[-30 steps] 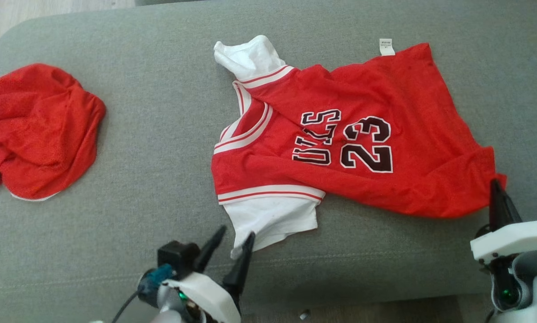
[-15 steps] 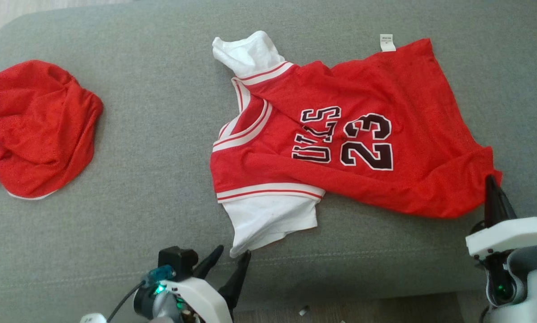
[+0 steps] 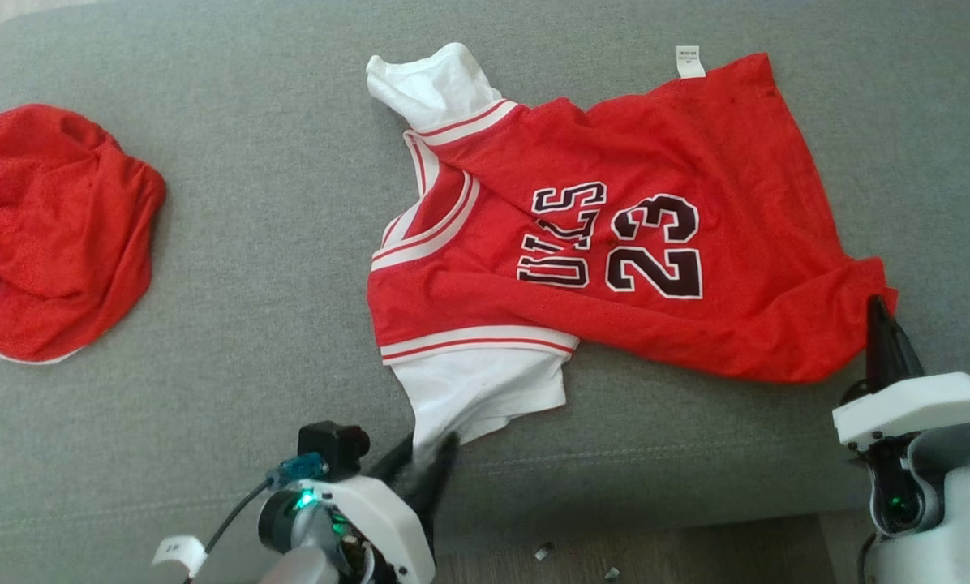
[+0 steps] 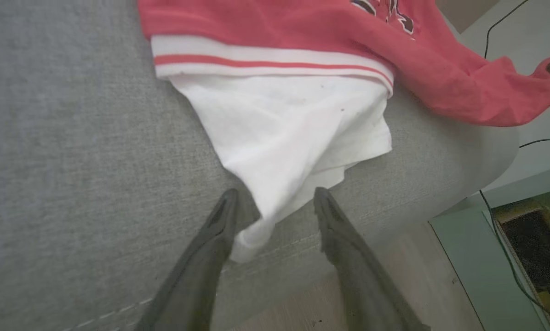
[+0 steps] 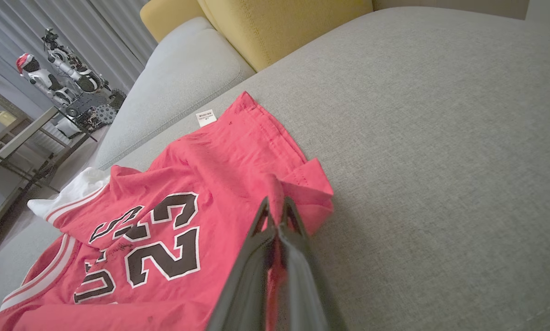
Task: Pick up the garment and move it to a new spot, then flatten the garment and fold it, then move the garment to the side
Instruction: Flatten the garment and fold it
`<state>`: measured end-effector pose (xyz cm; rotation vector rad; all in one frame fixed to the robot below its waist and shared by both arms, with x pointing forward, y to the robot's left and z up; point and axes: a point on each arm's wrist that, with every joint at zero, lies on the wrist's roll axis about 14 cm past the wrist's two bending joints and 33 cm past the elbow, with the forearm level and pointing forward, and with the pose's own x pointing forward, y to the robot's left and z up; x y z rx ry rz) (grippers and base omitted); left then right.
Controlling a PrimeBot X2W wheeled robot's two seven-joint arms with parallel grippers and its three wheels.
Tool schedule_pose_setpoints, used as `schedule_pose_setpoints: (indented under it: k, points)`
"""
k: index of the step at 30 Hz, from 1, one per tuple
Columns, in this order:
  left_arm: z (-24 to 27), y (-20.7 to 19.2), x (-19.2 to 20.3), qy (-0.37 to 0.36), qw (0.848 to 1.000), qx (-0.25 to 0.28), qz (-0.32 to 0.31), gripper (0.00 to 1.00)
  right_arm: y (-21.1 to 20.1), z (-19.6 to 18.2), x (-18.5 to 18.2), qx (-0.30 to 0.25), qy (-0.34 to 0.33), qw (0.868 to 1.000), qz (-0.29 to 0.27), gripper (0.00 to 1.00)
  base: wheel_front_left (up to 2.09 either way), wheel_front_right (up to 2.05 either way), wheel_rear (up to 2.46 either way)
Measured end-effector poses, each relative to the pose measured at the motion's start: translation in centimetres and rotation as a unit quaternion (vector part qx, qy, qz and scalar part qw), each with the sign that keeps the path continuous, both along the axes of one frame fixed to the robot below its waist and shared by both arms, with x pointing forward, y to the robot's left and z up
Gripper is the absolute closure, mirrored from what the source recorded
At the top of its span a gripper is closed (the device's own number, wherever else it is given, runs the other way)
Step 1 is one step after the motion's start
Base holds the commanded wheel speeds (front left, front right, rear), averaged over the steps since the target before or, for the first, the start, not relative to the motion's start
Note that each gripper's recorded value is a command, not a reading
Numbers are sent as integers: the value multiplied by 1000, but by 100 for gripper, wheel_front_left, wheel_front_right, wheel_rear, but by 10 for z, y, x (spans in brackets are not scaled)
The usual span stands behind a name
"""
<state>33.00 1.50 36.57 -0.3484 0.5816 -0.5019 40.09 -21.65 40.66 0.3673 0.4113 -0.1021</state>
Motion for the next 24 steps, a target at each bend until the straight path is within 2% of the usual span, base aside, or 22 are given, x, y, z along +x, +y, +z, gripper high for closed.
schedule_pose_setpoints:
  k: [6,11,18,24]
  points:
    - [14,0,8,-21,999,-37,25,100,0,1,2,-1,-1,1000,1,100,0,0,0]
    - [57,8,35,-85,989,-96,70,100,4,18,15,-10,-26,1000,10,100,0,0,0]
    - [149,33,68,-199,955,-187,114,100,11,81,45,-40,-102,993,31,100,0,0,0]
    - [237,55,78,-295,913,-253,128,100,13,157,69,-33,-182,982,36,100,0,0,0]
